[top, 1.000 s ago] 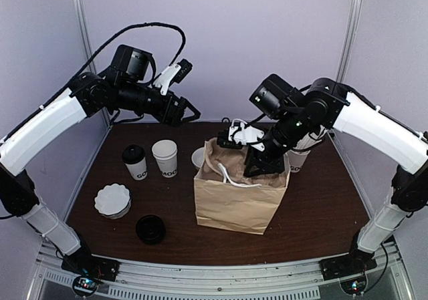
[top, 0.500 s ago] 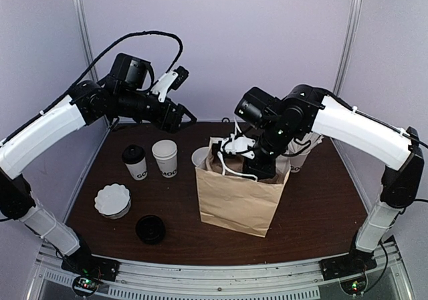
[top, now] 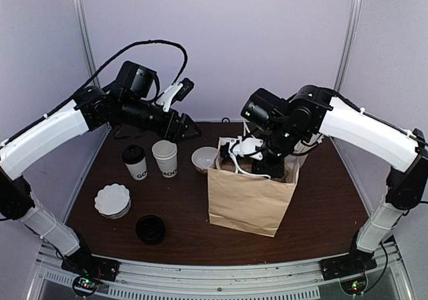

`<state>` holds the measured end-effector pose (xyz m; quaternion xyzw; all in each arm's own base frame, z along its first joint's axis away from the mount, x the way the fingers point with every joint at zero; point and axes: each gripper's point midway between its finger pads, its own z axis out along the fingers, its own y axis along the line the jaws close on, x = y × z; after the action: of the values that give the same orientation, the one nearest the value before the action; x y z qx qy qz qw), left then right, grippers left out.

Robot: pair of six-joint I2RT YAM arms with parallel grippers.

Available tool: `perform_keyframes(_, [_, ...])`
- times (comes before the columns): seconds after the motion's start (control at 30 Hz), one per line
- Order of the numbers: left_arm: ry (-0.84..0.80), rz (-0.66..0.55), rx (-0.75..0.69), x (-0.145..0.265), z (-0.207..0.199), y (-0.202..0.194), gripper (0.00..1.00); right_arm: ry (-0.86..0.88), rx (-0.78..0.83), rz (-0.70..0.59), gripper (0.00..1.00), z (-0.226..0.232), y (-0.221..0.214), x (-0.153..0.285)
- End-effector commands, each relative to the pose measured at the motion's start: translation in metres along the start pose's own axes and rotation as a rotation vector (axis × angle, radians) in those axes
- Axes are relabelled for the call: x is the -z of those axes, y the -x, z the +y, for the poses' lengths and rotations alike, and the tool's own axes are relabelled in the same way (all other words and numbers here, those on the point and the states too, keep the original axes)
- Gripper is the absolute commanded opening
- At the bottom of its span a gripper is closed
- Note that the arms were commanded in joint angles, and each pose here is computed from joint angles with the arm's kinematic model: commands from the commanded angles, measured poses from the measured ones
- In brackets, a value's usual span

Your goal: Pack the takeout coffee

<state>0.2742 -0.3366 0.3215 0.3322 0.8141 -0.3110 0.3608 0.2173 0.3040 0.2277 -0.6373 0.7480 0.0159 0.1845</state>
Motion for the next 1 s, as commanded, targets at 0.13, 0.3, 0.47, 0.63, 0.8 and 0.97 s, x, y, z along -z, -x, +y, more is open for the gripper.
perform_keyframes(0.13, [-0.135,0.091,0.061,-0.011,-0.049,-0.013,0.67,-0.037,0.001,-0.019,0.27,-0.005,-0.001,0.023])
perform_keyframes(0.3, [-0.062,0.177,0.062,-0.017,-0.051,-0.022,0.62,-0.060,-0.002,-0.009,0.27,-0.007,-0.006,0.023])
perform_keyframes(0.47, [-0.017,0.250,0.085,-0.025,-0.048,-0.038,0.57,-0.086,-0.004,0.006,0.27,-0.011,-0.011,0.023])
perform_keyframes(0.63, [-0.034,0.252,0.085,-0.024,-0.051,-0.037,0.55,-0.098,-0.004,0.005,0.27,-0.013,-0.012,0.025])
perform_keyframes(0.8, [-0.089,0.241,0.091,-0.028,-0.062,-0.031,0.56,-0.099,-0.004,0.002,0.27,-0.013,-0.011,0.025])
perform_keyframes(0.97, [-0.126,0.232,0.098,-0.031,-0.071,-0.028,0.56,-0.093,-0.004,0.012,0.27,-0.012,-0.014,0.022])
